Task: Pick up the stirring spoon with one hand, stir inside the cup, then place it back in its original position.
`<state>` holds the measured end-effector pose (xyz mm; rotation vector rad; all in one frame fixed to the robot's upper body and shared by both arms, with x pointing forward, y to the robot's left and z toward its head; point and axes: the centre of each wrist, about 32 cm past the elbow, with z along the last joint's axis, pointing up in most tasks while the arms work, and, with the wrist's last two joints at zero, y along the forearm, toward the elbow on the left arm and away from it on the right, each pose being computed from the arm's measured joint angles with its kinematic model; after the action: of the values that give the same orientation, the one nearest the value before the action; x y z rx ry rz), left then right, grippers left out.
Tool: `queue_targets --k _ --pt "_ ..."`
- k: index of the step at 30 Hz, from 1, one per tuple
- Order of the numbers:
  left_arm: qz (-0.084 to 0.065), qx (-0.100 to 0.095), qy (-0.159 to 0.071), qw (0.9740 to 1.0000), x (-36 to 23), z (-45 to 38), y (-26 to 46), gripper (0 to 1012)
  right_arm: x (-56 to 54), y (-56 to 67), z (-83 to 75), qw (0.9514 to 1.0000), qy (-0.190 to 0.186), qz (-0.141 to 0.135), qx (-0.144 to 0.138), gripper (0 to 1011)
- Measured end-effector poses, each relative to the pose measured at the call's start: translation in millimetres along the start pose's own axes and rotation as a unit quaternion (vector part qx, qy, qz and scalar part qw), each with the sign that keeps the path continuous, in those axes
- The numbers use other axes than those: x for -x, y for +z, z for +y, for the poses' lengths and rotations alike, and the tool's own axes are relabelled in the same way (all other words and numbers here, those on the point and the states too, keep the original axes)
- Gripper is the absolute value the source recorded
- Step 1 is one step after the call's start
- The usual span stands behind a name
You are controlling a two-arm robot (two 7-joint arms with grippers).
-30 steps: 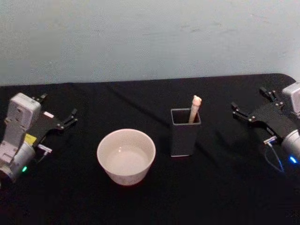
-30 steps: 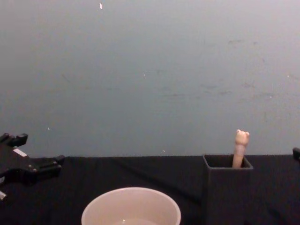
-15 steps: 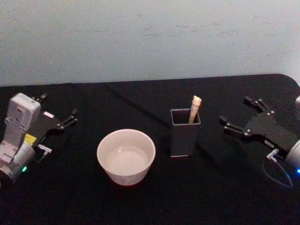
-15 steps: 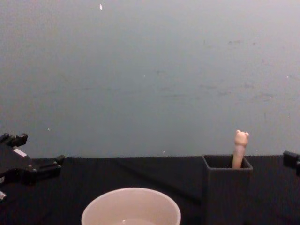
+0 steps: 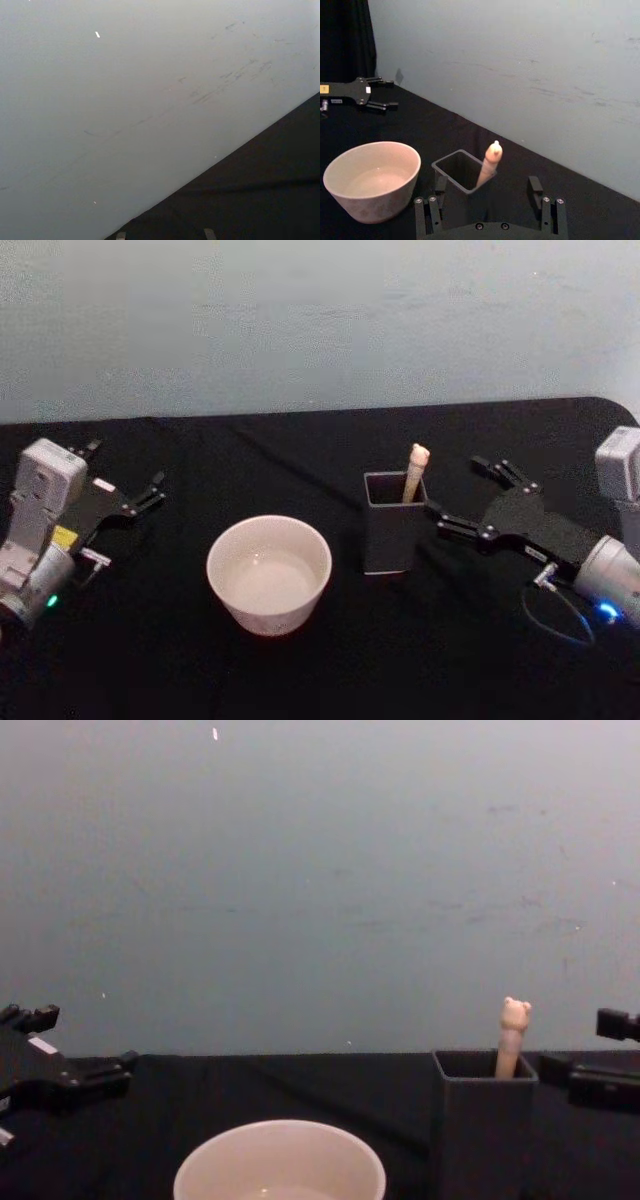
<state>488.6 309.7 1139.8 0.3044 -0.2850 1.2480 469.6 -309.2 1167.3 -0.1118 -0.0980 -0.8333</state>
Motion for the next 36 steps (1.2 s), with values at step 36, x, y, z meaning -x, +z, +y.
queue_targets --k 36 --pt "0.0 0.0 0.0 1.0 0.0 0.0 0.0 1001 -11.6 7.3 52.5 0.9963 -0.006 0.083 0.022 1002"
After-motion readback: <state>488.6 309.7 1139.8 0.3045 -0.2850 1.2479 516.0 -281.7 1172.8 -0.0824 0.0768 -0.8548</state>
